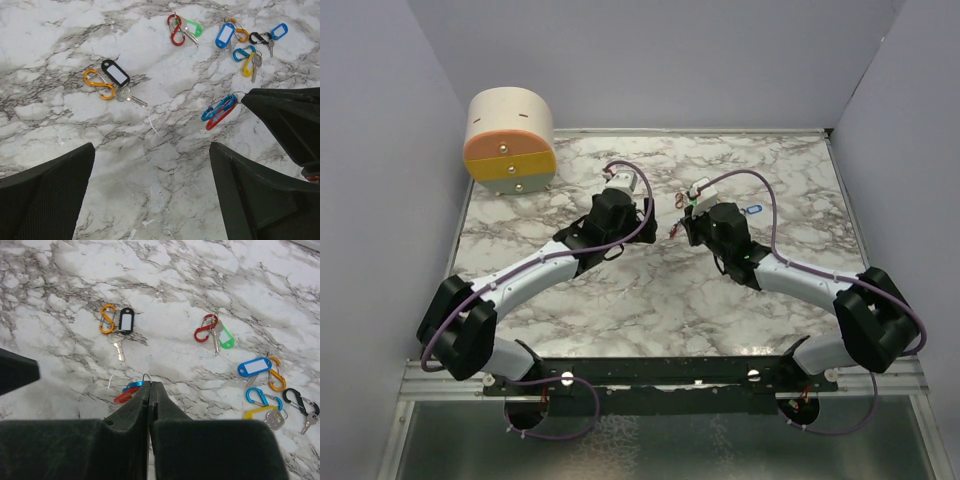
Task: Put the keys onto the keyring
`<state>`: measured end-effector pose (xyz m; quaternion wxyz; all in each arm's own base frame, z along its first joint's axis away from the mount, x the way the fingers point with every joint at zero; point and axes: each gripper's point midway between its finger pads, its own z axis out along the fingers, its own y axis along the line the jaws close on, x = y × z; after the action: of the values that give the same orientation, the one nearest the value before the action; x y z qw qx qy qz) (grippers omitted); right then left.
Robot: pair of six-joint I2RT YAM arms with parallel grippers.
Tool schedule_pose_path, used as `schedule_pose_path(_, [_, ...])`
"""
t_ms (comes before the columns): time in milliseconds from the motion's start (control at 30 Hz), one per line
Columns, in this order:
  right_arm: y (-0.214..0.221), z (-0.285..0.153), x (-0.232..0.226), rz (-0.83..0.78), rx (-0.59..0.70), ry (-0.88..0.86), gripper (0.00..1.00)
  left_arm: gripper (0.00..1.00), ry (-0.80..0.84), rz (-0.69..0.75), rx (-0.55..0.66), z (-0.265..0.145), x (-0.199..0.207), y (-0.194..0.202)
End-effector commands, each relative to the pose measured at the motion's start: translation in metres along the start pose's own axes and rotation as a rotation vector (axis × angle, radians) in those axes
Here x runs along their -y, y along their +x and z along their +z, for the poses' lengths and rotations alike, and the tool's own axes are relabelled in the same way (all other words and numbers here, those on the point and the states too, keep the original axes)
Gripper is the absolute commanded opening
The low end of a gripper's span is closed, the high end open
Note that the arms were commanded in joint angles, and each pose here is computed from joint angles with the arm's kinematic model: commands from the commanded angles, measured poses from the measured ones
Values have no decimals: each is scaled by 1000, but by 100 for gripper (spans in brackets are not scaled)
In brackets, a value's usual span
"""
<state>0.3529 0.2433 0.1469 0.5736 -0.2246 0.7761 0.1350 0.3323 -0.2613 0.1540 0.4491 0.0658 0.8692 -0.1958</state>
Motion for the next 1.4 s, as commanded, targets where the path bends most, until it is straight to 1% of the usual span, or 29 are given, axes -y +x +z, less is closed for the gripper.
schedule_pose_path(0, [10,11,18,44,-67,128,1,99,-63,-68,141,-16,-16,-29])
schedule_pose_path(100, [25,17,30,81,-143,186,1,99,-89,-87,172,-23,-25,-33])
schedule_pose_path(300, [47,23,48,143,-234,256,1,99,-118,-110,215,-34,-37,-37])
schedule_pose_path(467, [62,25,63,195,-288,297,1,99,-129,-112,213,-34,-41,-36])
schedule_pose_path(533, [62,26,66,193,-291,302,1,99,-130,-107,209,-32,-41,-35])
schedule_pose_path(567, [62,26,66,189,-288,299,5,99,-131,-106,206,-31,-41,-34])
schedule_pose_path(600, [60,26,65,188,-282,293,11,99,-132,-103,204,-30,-41,-34])
schedule_pose_path(667, [55,24,65,187,-261,287,27,99,-136,-100,199,-28,-42,-33])
schedule_pose_path(700, [53,23,65,183,-247,285,31,99,-138,-99,197,-27,-42,-33])
schedule_pose_path(767, [46,21,62,175,-218,260,38,99,-140,-95,193,-26,-42,-32])
schedule_pose_path(800, [43,20,59,166,-204,239,39,99,-142,-94,191,-25,-43,-31])
schedule_pose_path(933, [32,21,40,148,-149,114,40,99,-145,-88,186,-22,-43,-30])
schedule_pose_path(1067, [26,28,17,142,-124,-5,40,99,-144,-85,184,-20,-43,-29])
schedule_pose_path(1233, [32,45,-13,136,-129,-137,41,99,-143,-77,180,-19,-45,-28])
schedule_pose_path(1367, [33,59,-31,118,-103,-241,45,99,-140,-74,183,-22,-47,-28])
